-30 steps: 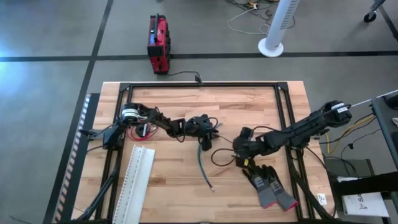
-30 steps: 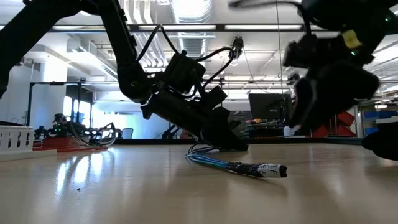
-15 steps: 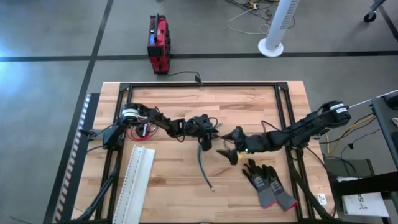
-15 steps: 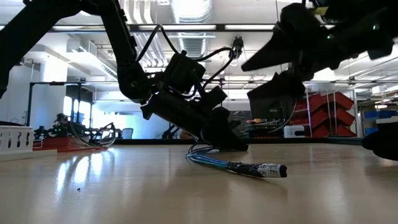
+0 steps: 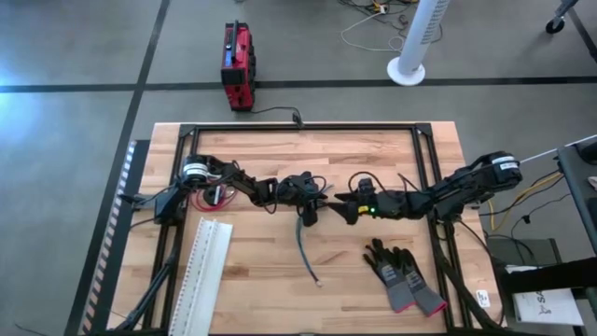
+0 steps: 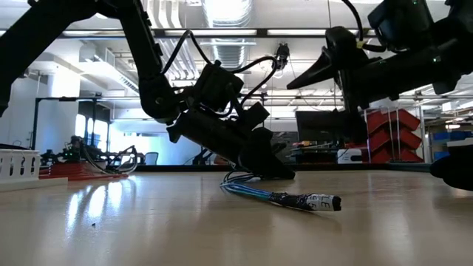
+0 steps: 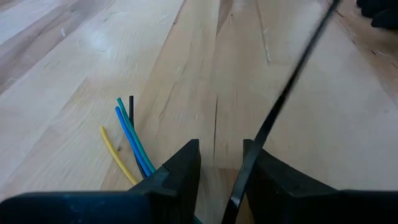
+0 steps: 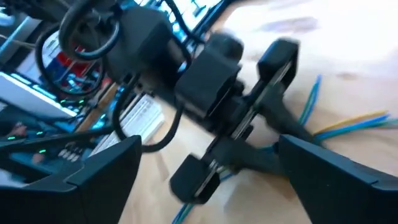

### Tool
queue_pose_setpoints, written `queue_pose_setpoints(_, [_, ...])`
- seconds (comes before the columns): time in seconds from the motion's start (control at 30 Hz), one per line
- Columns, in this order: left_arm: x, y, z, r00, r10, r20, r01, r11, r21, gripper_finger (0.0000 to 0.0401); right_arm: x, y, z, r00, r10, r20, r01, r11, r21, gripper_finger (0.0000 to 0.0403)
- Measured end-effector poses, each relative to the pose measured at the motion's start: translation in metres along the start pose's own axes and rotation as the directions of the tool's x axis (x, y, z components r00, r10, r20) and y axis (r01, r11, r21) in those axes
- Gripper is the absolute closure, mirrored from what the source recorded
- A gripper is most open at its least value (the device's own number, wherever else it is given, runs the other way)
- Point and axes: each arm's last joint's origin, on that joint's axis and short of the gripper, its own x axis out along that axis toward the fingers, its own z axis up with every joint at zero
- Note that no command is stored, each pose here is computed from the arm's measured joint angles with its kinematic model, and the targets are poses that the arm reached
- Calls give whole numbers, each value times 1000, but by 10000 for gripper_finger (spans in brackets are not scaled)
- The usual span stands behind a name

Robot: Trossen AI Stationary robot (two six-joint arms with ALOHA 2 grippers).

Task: Ziptie cables
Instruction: Wrap the cable wires with black zip tie

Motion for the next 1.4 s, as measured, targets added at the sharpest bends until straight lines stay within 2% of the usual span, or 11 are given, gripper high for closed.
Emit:
queue_pose_setpoints(0.1, [0, 0, 0, 1000, 0, 0, 0, 1000, 0, 303, 0, 2, -1, 998, 42, -47, -42, 999, 13, 82])
queue_pose_setpoints(0.3, [0, 0, 0, 1000, 0, 0, 0, 1000, 0, 303, 2, 9, 0, 980, 152, -130, -149, 988, 34, 191])
queue_pose_setpoints(0.57, [0, 0, 0, 1000, 0, 0, 0, 1000, 0, 303, 2, 10, -1, 971, 180, -159, -175, 983, 48, 328])
queue_pose_setpoints(0.7, [0, 0, 0, 1000, 0, 0, 0, 1000, 0, 303, 2, 12, 1, 971, 194, -138, -194, 981, 14, 366])
queue_pose_setpoints(0.77, [0, 0, 0, 1000, 0, 0, 0, 1000, 0, 303, 2, 12, 1, 971, 195, -137, -196, 981, 3, 361])
queue_pose_setpoints(0.83, [0, 0, 0, 1000, 0, 0, 0, 1000, 0, 303, 2, 12, 1, 970, 196, -142, -200, 980, -11, 337])
queue_pose_setpoints(1.27, [0, 0, 0, 1000, 0, 0, 0, 1000, 1, 303, 2, 12, 1, 967, 206, -150, -221, 970, -97, 72])
queue_pose_setpoints(1.4, [0, 0, 0, 1000, 0, 0, 0, 1000, 1, 303, 2, 12, 1, 967, 206, -150, -231, 957, -176, 31])
